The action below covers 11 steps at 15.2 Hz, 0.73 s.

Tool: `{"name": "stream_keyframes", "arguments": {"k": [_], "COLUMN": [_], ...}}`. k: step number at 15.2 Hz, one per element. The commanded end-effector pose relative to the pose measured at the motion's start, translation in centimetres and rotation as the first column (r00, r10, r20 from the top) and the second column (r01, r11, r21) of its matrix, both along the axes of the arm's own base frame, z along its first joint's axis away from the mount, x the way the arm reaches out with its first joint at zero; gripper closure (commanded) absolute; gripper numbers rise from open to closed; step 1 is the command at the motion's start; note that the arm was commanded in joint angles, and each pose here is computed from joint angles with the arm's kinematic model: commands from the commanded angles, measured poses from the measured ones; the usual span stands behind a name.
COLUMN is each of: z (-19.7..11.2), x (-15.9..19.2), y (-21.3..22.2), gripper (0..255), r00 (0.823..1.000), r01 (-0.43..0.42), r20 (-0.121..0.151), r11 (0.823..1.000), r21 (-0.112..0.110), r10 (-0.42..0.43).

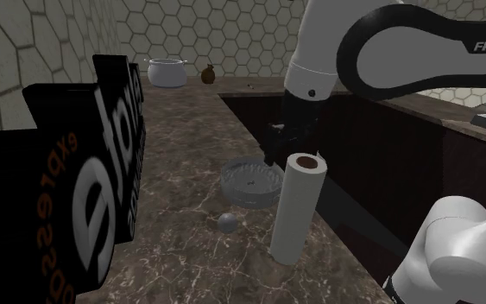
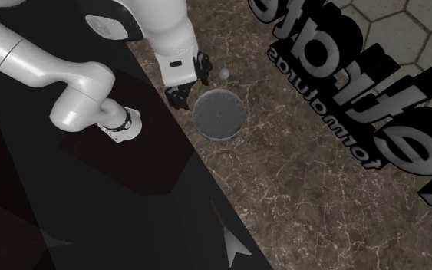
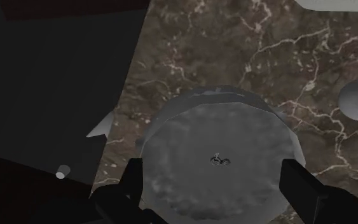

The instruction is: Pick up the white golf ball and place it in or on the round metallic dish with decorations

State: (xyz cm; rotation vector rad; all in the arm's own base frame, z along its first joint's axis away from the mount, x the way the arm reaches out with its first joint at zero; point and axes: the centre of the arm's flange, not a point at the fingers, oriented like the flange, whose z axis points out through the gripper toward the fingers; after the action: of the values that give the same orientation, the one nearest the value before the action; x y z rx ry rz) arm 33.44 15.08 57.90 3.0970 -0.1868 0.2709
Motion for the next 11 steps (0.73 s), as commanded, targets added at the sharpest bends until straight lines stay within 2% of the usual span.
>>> {"name": "stream_keyframes", "arguments": {"k": [1,11], "z": [-0.9,-5.6], "x": [0.0,1.3], "y": [2.5,15.3], "gripper": [0,0], "r00": [1.000,0.999], "r01": [0.006,0.031], "r20": [0.003,0.013], "r11": [1.000,0.999], "r21": [-0.006,-0.037], "r10": [-0.006,-0.031]}}
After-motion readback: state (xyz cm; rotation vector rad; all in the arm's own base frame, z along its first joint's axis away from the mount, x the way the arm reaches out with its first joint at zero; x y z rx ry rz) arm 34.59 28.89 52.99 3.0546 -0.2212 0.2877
